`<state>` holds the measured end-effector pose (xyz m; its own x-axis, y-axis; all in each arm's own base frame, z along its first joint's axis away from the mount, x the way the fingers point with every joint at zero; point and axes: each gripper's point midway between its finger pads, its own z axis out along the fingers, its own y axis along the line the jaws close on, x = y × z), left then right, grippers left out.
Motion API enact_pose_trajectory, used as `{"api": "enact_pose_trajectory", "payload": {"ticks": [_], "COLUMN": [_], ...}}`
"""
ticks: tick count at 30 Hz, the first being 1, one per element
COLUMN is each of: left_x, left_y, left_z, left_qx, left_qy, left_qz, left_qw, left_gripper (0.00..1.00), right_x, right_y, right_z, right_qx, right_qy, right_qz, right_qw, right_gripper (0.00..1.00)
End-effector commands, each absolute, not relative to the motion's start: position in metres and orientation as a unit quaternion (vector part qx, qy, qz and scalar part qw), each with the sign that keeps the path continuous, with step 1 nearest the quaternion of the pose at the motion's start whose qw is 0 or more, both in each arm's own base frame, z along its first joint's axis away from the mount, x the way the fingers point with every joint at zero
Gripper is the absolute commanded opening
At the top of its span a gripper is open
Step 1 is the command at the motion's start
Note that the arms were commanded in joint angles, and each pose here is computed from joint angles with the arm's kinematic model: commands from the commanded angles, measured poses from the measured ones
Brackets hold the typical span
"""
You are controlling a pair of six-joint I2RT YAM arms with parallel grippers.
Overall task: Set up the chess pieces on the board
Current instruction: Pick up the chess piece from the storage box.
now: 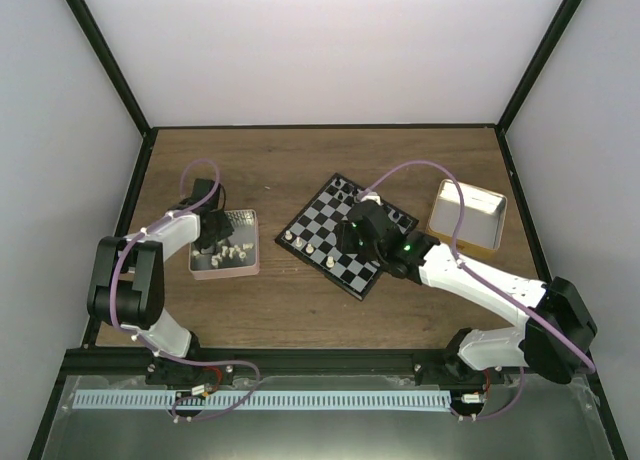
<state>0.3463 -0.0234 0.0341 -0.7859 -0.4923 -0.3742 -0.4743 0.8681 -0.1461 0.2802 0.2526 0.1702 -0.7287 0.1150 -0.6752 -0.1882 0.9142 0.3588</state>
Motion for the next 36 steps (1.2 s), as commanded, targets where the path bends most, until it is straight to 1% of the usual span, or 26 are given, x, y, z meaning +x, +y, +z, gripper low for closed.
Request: {"api": "enact_pose_trajectory", "payload": {"ticks": [1,4,7,11,21,25,31,36], "left_x": [0.354,0.355,0.357,0.359,0.359,0.36,0.364,0.363], "left_y": [-0.018,-0.018,-0.018,-0.019,-0.02,-0.023,-0.037,-0.073], "left_z": [0.047,0.049,0.049,0.047,0.041,0.045,0.072,0.1], "left_qx": [-0.253,-0.253,-0.252,-0.251,-0.246,-0.241,-0.229,-0.2], "left_qy": [0.941,0.94,0.94,0.94,0.943,0.943,0.939,0.937], "left_qz": [-0.016,-0.015,-0.015,-0.017,-0.017,-0.027,-0.06,-0.095], "left_qw": [0.224,0.227,0.23,0.23,0.224,0.226,0.251,0.272], "left_gripper": [0.38,0.35,0.3,0.2,0.15,0.09,0.06,0.06], "right_x": [0.288,0.288,0.288,0.287,0.286,0.285,0.284,0.283], "right_y": [0.25,0.251,0.252,0.252,0.25,0.249,0.247,0.242], "right_z": [0.176,0.175,0.174,0.173,0.177,0.179,0.183,0.184], "right_qx": [-0.015,-0.017,-0.018,-0.017,-0.015,-0.011,-0.004,0.013], "right_qy": [0.901,0.901,0.902,0.903,0.901,0.899,0.895,0.892], "right_qz": [0.203,0.202,0.203,0.203,0.206,0.21,0.217,0.221], "right_qw": [0.384,0.383,0.382,0.379,0.383,0.384,0.389,0.394], "right_gripper": [0.48,0.48,0.48,0.48,0.48,0.48,0.47,0.47]}}
